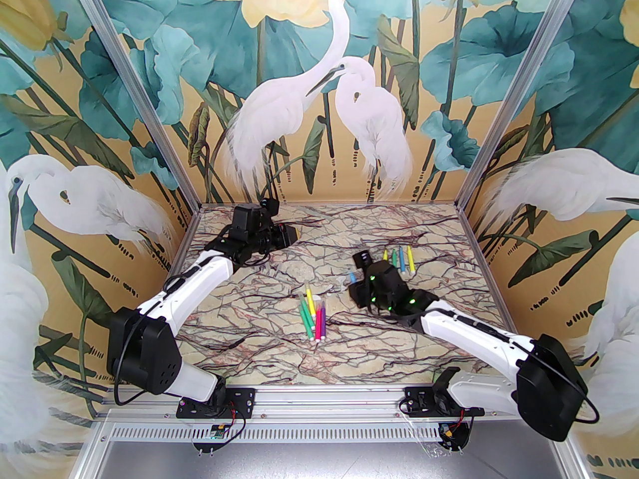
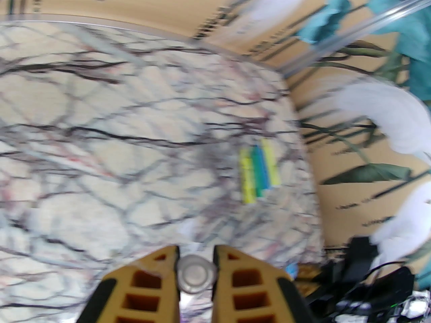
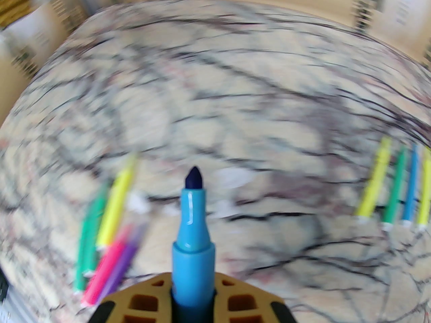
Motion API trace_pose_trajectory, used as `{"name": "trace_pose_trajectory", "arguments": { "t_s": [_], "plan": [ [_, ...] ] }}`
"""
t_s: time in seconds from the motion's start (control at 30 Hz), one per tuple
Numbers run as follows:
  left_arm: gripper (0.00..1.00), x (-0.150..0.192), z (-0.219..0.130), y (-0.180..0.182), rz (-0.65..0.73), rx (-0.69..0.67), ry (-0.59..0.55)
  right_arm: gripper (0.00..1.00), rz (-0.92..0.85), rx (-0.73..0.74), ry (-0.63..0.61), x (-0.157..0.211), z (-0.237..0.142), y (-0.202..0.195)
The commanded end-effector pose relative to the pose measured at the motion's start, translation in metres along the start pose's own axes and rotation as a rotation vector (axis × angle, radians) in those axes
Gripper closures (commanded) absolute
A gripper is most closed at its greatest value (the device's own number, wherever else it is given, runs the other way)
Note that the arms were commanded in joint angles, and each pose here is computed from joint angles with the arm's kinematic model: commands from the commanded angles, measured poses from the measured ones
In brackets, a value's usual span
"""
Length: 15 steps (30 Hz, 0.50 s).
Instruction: Open the pen caps
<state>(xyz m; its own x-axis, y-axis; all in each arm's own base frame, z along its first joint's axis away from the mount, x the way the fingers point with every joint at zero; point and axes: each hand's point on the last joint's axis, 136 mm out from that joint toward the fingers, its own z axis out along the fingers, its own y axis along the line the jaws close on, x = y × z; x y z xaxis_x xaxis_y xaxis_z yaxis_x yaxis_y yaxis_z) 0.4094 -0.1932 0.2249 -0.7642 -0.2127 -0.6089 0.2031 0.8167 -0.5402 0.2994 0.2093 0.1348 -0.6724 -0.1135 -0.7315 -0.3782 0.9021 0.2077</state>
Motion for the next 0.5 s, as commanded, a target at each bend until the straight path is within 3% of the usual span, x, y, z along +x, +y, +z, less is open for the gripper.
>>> {"name": "trace_pose_trajectory", "arguments": {
  "t_s": [0.0, 0.47],
  "plan": [
    [1.00, 0.019, 0.007, 0.042, 0.044, -0.207, 0.097, 1.00, 0.068, 0.136, -0.062, -0.028, 0.002, -0.029],
    [1.00, 0.053, 0.064, 0.097, 0.077, -0.372, 0.323, 1.00, 0.266, 0.311, 0.006, -0.044, 0.053, -0.101]
  ]
}}
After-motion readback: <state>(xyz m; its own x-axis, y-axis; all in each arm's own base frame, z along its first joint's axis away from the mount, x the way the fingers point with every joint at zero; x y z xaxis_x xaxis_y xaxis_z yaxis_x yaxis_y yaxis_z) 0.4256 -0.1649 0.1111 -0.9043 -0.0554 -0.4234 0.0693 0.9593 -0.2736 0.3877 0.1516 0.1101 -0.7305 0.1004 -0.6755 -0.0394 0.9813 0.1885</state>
